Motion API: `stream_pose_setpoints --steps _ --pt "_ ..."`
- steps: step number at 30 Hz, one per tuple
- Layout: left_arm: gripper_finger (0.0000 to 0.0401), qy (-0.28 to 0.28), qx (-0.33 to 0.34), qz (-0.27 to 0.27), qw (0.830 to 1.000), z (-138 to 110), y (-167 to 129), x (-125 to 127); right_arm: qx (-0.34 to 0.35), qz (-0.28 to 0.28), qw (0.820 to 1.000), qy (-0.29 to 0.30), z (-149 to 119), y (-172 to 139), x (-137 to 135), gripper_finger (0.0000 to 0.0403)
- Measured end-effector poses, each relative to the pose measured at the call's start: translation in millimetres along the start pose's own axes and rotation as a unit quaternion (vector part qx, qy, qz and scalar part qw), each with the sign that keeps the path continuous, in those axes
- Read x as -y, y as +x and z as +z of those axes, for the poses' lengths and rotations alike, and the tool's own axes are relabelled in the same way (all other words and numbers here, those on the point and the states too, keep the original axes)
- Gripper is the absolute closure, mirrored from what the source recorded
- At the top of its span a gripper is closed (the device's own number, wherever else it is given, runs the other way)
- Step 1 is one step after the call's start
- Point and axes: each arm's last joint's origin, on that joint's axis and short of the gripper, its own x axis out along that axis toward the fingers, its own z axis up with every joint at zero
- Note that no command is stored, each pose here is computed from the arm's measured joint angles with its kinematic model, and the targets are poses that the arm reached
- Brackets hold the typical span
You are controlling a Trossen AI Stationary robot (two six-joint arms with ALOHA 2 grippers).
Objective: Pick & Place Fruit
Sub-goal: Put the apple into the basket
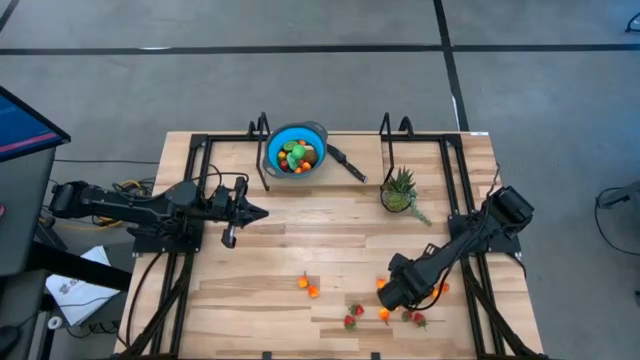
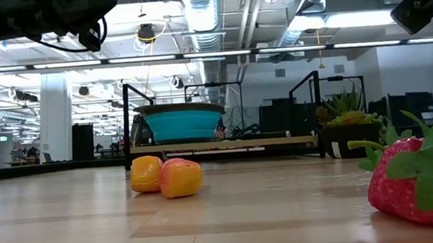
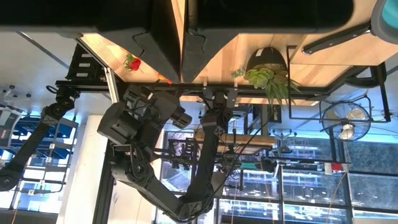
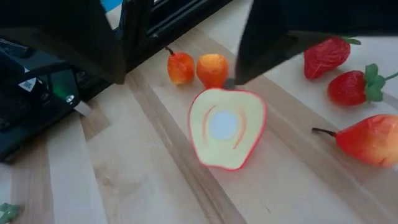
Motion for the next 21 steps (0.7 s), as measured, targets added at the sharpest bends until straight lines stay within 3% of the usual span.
stream_pose_setpoints --steps 4,9,21 --pt "0.0393 0.0 0.0 0.0 1.0 0.0 0.0 -0.1 0.001 -0.001 1.0 -0.001 -0.4 0.0 -0.1 0.0049" --pt "0.0393 0.001 0.0 0.0 1.0 0.0 0.0 0.0 0.007 0.012 1.0 -0.002 0.6 0.0 -2.6 0.0012" --pt "0.0393 0.002 0.0 0.0 1.0 0.0 0.0 0.0 0.008 0.019 1.0 -0.003 1.0 0.0 -3.9 0.0018"
